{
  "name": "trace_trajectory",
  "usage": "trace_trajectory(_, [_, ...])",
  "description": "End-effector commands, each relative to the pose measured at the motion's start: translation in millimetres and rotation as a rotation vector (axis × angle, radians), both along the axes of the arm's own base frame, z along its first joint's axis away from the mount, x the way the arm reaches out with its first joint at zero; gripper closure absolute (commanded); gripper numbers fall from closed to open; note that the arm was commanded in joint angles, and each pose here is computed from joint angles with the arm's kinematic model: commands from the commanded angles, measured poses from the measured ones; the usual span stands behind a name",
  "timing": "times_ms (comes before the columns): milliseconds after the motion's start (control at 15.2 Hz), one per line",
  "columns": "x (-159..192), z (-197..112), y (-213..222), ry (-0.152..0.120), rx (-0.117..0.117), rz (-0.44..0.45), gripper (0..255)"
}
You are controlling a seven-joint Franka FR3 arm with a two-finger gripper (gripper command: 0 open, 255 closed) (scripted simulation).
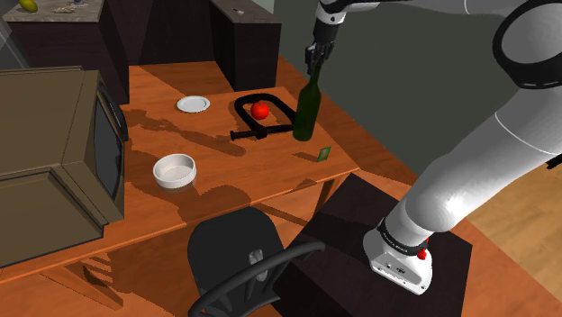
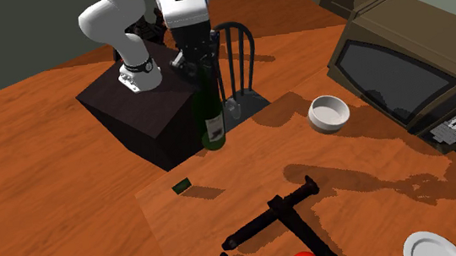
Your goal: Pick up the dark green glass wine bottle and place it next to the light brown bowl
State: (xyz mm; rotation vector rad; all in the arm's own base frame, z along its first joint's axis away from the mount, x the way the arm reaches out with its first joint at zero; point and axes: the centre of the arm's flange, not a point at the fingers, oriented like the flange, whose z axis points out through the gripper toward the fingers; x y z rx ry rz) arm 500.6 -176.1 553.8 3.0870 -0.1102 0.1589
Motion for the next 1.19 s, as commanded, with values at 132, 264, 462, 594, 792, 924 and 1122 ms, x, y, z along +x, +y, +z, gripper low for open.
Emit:
trace_trajectory(132, [0.0,21.5,-0.5,0.0,0.0,0.0,255])
trace_trajectory(264, [0.0,32.1,-0.5,0.0,0.0,0.0,255])
trace_trajectory(462, [0.0,47.9,-0.5,0.0,0.0,0.0,255])
trace_trajectory(594, [0.0,58.5,-0.5,0.0,0.0,0.0,255])
trace_trajectory(792, [0.0,74.3,-0.5,0.0,0.0,0.0,255])
trace_trajectory(924, [0.0,84.9,-0.5,0.0,0.0,0.0,255])
trace_trajectory(1122, [0.0,100.7,-0.5,0.0,0.0,0.0,255])
